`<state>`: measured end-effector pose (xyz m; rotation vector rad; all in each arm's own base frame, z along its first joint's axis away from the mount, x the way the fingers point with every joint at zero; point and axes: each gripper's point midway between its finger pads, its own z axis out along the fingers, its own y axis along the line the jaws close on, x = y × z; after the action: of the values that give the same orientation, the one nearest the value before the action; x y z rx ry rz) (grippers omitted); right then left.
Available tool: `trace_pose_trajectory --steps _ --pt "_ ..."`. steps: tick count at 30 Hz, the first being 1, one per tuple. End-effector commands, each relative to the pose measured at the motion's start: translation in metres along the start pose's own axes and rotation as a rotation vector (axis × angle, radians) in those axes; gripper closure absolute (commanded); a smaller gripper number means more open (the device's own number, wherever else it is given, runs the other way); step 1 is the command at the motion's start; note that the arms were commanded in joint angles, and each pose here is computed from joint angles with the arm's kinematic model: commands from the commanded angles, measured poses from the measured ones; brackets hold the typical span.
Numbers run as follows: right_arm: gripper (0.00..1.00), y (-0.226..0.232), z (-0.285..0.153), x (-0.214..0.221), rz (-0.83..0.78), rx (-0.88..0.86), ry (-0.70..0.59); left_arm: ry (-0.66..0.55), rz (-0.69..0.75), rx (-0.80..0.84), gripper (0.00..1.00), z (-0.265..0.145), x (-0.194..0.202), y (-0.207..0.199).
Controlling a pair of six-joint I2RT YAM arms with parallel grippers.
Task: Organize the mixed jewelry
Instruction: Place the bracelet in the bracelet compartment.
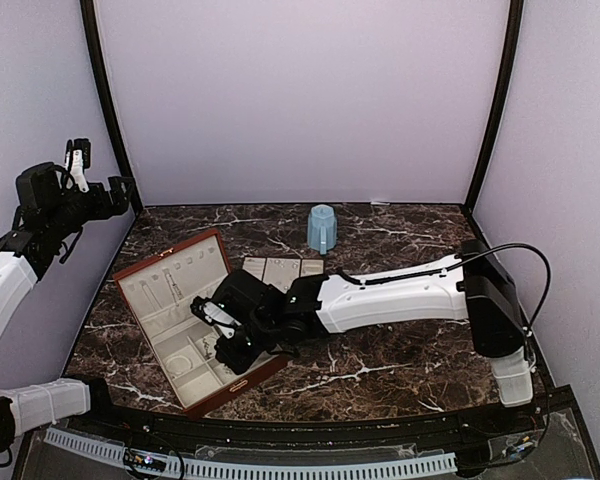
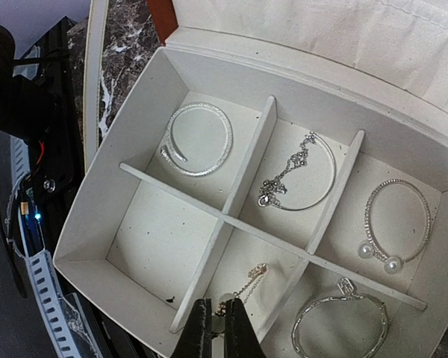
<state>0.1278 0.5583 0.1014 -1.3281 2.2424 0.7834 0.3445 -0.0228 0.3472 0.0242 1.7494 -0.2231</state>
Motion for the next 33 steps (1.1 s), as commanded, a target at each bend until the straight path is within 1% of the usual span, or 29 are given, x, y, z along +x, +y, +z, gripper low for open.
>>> trace_pose_trajectory --steps 1,16,20,29,33 --pt "1.00 0.003 0.006 -0.008 -0.020 0.008 -0.020 -0.014 0.018 -0.004 0.01 -0.001 -0.001 0.000" --pt "0.99 -0.001 0.018 0.006 -0.025 0.015 0.025 -0.006 0.019 -0.016 0.01 0.002 0.003 0.003" --pt "0.94 -0.001 0.020 0.007 -0.026 0.016 0.030 -0.003 0.020 -0.019 0.01 0.003 0.003 0.004" --pt "0.77 -0.002 0.020 0.006 -0.025 0.019 0.029 -0.002 0.022 -0.020 0.01 0.003 0.004 0.004" --pt "0.73 -0.002 0.019 0.007 -0.026 0.020 0.028 0.000 0.022 -0.022 0.01 0.003 0.004 0.005"
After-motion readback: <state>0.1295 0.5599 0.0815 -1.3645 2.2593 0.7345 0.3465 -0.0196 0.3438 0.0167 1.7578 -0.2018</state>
